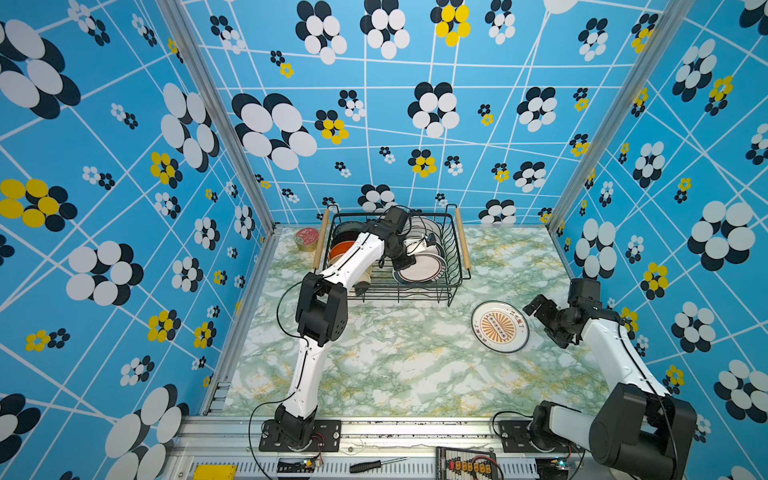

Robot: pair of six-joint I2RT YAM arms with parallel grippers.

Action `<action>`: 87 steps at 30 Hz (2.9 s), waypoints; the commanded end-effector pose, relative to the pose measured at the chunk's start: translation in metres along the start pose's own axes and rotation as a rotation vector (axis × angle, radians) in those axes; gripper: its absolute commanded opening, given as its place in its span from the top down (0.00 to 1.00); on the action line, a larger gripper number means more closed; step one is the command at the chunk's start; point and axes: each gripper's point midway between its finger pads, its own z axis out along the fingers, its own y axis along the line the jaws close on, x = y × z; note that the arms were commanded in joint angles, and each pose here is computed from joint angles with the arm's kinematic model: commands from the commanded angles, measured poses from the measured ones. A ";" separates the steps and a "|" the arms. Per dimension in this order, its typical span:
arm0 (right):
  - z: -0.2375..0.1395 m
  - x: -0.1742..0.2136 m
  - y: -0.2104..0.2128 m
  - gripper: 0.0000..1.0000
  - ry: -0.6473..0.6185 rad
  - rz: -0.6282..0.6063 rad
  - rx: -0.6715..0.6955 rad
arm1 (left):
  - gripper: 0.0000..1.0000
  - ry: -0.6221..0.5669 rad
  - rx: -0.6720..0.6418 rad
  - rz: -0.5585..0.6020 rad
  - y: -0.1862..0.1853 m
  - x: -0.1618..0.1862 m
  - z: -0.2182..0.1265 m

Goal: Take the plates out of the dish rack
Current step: 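Position the left gripper at the green-rimmed white plates in the rack, then lift the red-ringed plate with the left gripper while the right gripper approaches, then grasp the raised plate's edge with the right gripper beside the left gripper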

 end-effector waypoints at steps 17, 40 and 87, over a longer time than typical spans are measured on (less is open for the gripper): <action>-0.006 -0.006 0.013 0.01 0.001 0.009 -0.059 | 1.00 0.024 -0.037 -0.035 0.002 -0.003 -0.046; -0.050 -0.039 0.083 0.01 -0.030 -0.134 -0.316 | 1.00 -0.248 -0.134 -0.366 -0.010 -0.077 -0.194; -0.106 0.078 0.333 0.43 0.256 -0.153 -1.093 | 1.00 -0.799 0.367 -1.586 -0.073 -0.083 -0.199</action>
